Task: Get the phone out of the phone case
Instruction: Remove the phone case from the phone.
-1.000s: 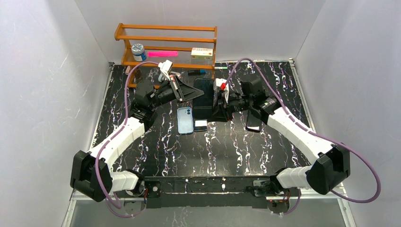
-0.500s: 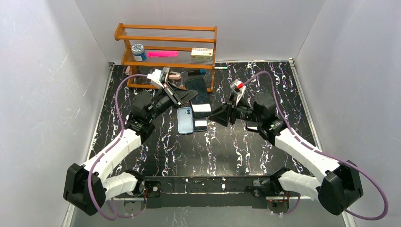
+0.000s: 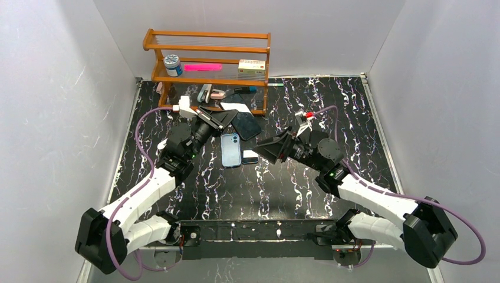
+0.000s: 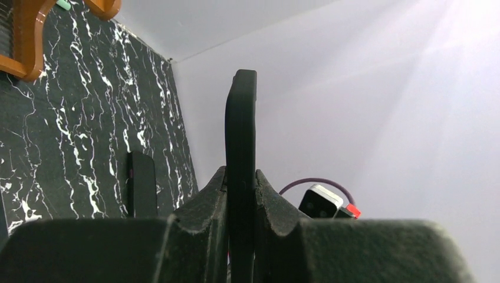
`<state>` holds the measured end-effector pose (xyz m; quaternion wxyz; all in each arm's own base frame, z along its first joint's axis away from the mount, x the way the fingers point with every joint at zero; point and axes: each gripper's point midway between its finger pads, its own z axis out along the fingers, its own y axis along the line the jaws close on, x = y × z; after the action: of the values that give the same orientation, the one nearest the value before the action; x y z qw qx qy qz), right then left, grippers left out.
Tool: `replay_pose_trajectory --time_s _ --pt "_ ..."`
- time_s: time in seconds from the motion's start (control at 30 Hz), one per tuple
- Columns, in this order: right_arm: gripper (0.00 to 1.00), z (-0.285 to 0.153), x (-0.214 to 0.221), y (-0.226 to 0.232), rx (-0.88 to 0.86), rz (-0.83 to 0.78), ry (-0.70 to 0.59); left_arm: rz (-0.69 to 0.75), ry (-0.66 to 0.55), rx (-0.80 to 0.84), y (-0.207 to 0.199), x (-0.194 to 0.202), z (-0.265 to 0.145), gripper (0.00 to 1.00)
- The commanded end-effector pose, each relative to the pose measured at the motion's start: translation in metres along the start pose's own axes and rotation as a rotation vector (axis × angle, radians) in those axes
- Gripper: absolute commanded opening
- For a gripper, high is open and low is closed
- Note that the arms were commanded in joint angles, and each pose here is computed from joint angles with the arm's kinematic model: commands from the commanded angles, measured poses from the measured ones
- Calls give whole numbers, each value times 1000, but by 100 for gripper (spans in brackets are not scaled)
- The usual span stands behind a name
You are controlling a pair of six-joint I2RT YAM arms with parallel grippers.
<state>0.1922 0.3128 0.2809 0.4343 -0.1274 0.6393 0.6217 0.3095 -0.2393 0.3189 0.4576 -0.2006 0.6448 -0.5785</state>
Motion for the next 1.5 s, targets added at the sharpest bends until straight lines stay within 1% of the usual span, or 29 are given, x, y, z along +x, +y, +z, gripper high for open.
replay_pose_trajectory --time_s 0.0,0.1,0.2,0.5,0.67,0.7,0.73,0.83,0.93,1.1,1.27,1.33,1.4,1.47 --pt "75 15 -41 29 -116 -3 -162 -68 -194 120 -48 -35 -15 0" --pt "74 28 -45 39 -164 -11 -156 -97 -215 128 -52 -35 -17 0" --pt "70 35 -47 42 -186 -9 -158 -126 -225 145 -56 -34 -18 0" --pt "59 41 -58 55 -237 -27 -179 -156 -220 161 -58 -28 -18 0" --pt "41 40 -55 58 -257 -51 -166 -176 -210 165 -60 -26 -16 0" --pt "37 40 -54 57 -257 -60 -159 -184 -211 164 -60 -26 -16 0" --pt "29 40 -53 56 -255 -75 -156 -193 -209 165 -60 -26 -16 0" --pt "11 41 -46 54 -256 -143 -128 -221 -187 170 -63 -23 -14 0" --pt "2 43 -39 51 -255 -234 -79 -265 -155 162 -62 -18 -12 0" --pt "1 49 -31 41 -236 -391 -10 -280 -107 154 -66 -11 -12 0" --pt "1 54 -25 19 -174 -561 93 -321 -41 162 -70 -1 -15 0" --pt "1 55 -24 5 -132 -577 131 -322 -34 169 -72 0 -18 0" --pt "1 53 -30 -9 -89 -565 120 -320 -29 177 -74 0 -21 0" --pt "1 51 -38 -21 -35 -516 90 -314 -14 191 -78 2 -23 0"
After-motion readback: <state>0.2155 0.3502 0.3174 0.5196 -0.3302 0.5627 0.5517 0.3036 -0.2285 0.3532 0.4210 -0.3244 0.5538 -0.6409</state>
